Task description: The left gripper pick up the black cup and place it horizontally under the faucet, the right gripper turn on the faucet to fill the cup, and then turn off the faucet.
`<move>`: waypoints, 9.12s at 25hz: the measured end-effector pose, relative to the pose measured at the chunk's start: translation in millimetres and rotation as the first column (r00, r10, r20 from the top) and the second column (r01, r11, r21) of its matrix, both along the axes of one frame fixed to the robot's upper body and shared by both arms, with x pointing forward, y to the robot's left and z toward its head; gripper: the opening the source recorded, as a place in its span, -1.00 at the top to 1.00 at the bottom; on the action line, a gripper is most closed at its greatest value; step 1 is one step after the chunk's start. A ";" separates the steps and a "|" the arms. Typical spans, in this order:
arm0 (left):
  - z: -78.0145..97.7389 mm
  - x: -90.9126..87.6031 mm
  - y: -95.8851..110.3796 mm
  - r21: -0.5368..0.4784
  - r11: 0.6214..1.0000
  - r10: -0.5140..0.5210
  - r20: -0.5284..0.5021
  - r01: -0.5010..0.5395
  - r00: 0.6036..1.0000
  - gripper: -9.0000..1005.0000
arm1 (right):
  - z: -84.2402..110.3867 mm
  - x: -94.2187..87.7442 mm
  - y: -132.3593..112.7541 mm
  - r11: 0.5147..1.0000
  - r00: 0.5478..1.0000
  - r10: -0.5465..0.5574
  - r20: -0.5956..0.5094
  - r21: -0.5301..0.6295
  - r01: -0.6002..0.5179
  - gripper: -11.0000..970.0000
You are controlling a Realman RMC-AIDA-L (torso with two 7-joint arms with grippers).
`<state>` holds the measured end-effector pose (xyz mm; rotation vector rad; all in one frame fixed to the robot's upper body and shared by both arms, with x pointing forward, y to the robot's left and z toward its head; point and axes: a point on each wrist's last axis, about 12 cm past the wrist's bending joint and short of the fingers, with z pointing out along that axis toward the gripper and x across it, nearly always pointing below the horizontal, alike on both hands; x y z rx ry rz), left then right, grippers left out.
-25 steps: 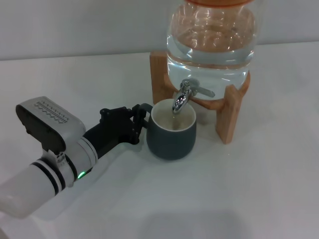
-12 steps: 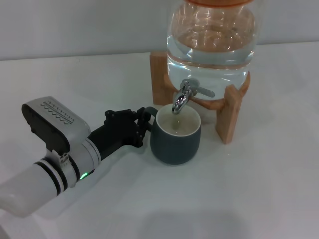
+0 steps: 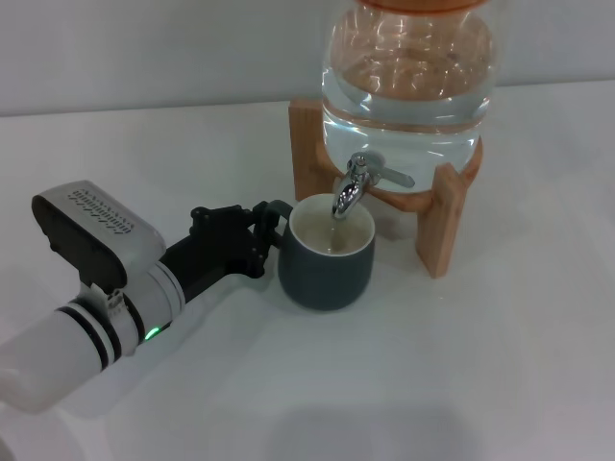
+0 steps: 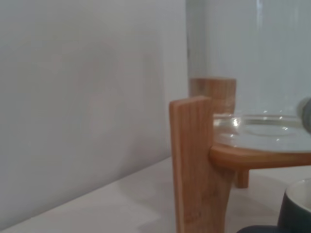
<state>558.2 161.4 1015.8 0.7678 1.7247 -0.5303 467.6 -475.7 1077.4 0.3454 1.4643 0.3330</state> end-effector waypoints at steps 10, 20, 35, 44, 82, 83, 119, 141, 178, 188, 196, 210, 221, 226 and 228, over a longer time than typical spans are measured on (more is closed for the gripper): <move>-2.9 0.6 3.2 0.020 1.000 0.016 -0.010 -0.016 1.000 0.78 | -1.5 1.6 1.9 1.000 1.000 -0.003 -0.005 -0.002 0.003 -0.74; -4.6 0.1 0.2 0.033 0.999 0.015 -0.021 -0.014 1.000 0.79 | -2.2 1.6 2.5 1.000 1.000 -0.004 -0.006 -0.002 0.004 -0.74; -4.9 -4.5 -6.8 0.016 1.000 -0.007 -0.028 0.007 1.000 0.80 | -3.4 -1.6 1.4 1.000 1.000 -0.008 -0.010 -0.002 0.008 -0.74; -4.0 -5.9 -9.1 0.002 1.000 -0.015 -0.026 0.015 1.000 0.80 | -2.9 -1.3 1.2 1.000 1.000 -0.007 -0.009 -0.003 0.007 -0.74; -3.7 -5.4 -7.4 -0.002 1.000 -0.008 -0.029 0.008 1.000 0.52 | -1.9 -1.2 -1.1 1.000 1.000 -0.015 -0.008 -0.004 0.015 -0.74; -3.9 -5.6 -7.2 -0.002 1.000 -0.008 -0.029 0.008 1.000 0.51 | -2.0 -1.4 -1.1 1.000 1.000 -0.016 -0.009 -0.004 0.016 -0.74; -3.4 -5.7 -7.9 -0.030 0.999 0.019 -0.039 -0.020 0.999 -0.01 | -1.1 -3.4 -4.2 1.000 1.000 -0.022 -0.009 -0.010 0.022 -0.74; -8.6 -11.6 -2.4 -0.036 0.999 0.037 -0.060 -0.039 0.998 -0.01 | -1.1 -4.3 -5.1 1.000 1.000 -0.024 -0.011 -0.012 0.024 -0.74; -9.5 -28.6 27.3 -0.164 0.981 0.097 -0.040 -0.103 0.994 -0.01 | -2.8 -9.3 -8.0 0.999 0.999 -0.035 -0.021 -0.014 0.034 -0.74; 6.8 -55.7 98.4 -0.418 0.882 0.264 0.054 -0.219 0.963 -0.01 | -4.3 -11.7 -12.2 0.998 0.998 -0.052 -0.040 -0.018 0.052 -0.74; 23.2 -83.3 148.3 -0.553 0.794 0.380 0.125 -0.254 0.917 0.00 | -3.9 -6.9 -4.3 0.988 0.984 0.109 -0.142 -0.095 -0.123 -0.74; 29.6 -65.2 150.7 -0.529 0.810 0.373 0.129 -0.254 0.919 0.00 | 25.2 -13.0 61.0 0.758 0.754 0.650 -0.098 0.008 -0.652 -0.74; 31.8 -62.7 161.8 -0.520 0.807 0.388 0.110 -0.279 0.915 0.00 | 32.7 29.4 152.9 0.429 0.428 0.903 -0.027 0.030 -0.903 -0.74; 31.4 -63.6 162.6 -0.520 0.806 0.392 0.109 -0.284 0.914 0.00 | 30.6 39.7 171.8 0.379 0.378 0.925 -0.035 0.045 -0.924 -0.74; 31.5 -63.6 162.9 -0.521 0.805 0.394 0.109 -0.285 0.913 0.00 | 27.4 43.1 180.1 0.359 0.357 0.933 -0.047 0.056 -0.932 -0.74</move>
